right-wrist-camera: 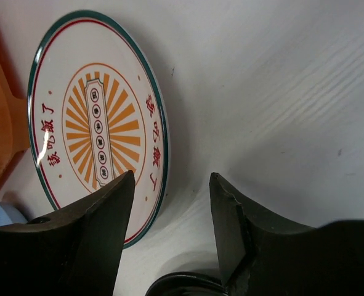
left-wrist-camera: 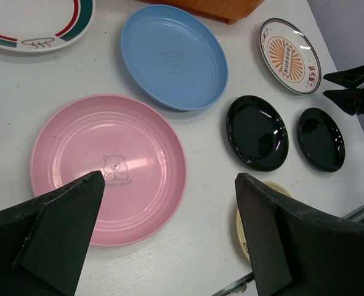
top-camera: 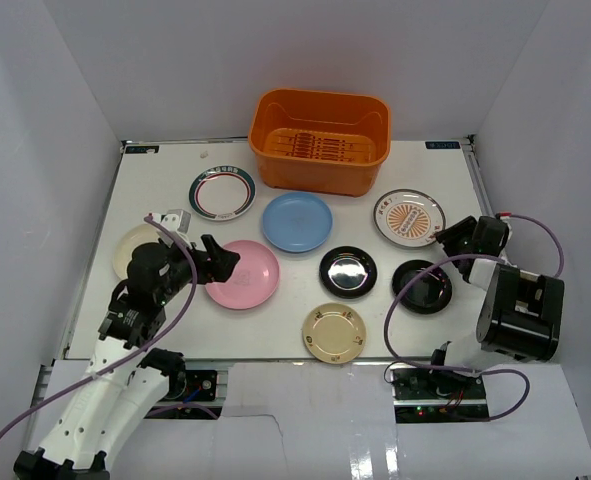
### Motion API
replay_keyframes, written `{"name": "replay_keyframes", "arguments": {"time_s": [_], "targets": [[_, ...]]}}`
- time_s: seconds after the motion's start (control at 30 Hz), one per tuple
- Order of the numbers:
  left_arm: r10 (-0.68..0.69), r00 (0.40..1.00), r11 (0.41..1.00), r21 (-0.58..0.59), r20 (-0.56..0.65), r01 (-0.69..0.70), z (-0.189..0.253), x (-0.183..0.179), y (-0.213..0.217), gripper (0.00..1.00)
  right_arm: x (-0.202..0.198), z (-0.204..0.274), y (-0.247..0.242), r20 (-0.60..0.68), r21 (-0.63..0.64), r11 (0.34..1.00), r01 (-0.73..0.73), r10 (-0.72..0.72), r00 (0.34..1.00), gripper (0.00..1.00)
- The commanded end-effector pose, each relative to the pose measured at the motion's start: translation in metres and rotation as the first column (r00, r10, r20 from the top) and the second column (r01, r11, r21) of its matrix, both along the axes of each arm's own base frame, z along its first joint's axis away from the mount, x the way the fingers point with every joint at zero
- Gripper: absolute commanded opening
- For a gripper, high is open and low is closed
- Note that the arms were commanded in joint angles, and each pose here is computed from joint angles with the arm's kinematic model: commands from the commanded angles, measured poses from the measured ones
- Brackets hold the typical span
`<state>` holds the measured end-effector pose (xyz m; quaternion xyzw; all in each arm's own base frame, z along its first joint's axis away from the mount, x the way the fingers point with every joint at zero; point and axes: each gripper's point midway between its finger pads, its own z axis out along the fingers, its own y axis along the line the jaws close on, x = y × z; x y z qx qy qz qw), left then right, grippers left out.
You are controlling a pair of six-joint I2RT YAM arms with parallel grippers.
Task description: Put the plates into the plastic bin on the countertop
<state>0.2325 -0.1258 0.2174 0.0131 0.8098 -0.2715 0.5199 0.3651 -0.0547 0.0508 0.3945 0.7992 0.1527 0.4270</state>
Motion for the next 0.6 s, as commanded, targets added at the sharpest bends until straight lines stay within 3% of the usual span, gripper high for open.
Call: {"name": "replay_keyframes", "arguments": {"time_s": [0.0, 0.17, 0.23, 0.27, 0.3, 0.37, 0.4, 0.57], "targets": [[-0.008, 1.0, 1.0, 0.009, 0.015, 0.008, 0.004, 0.002, -0.001, 0.98, 0.027, 0.011, 0.016, 0.108, 0.079, 0.992, -0.095, 0.086, 0.99, 0.58], [-0.005, 1.0, 1.0, 0.018, 0.006, 0.005, 0.001, 0.004, -0.001, 0.98, 0.035, -0.008, 0.024, 0.119, 0.163, 0.981, -0.104, 0.085, 0.989, 0.52], [0.002, 1.0, 1.0, 0.023, 0.0, -0.002, -0.001, 0.007, 0.0, 0.98, 0.036, -0.018, 0.026, 0.105, 0.2, 0.975, -0.097, 0.077, 0.992, 0.45], [0.0, 1.0, 1.0, 0.024, 0.002, 0.0, 0.0, 0.008, -0.001, 0.97, 0.04, -0.016, 0.025, 0.119, 0.199, 0.975, -0.097, 0.074, 0.99, 0.4], [0.003, 1.0, 1.0, 0.027, -0.007, -0.003, -0.002, 0.01, -0.001, 0.96, 0.041, -0.018, 0.025, 0.119, 0.205, 0.975, -0.09, 0.066, 0.991, 0.26], [0.008, 1.0, 1.0, 0.022, -0.008, -0.008, -0.002, 0.014, -0.002, 0.93, 0.04, -0.014, 0.015, 0.122, 0.194, 0.98, -0.034, 0.01, 0.992, 0.13], [0.012, 1.0, 1.0, 0.022, -0.018, -0.012, -0.004, 0.017, -0.003, 0.92, 0.037, -0.001, 0.011, 0.151, 0.182, 0.983, -0.012, -0.016, 0.988, 0.08], [0.031, 0.999, 0.999, -0.02, -0.021, -0.031, 0.01, 0.041, -0.012, 0.8, 0.033, 0.085, -0.006, 0.349, 0.111, 0.992, 0.067, -0.102, 0.932, 0.08]]}}
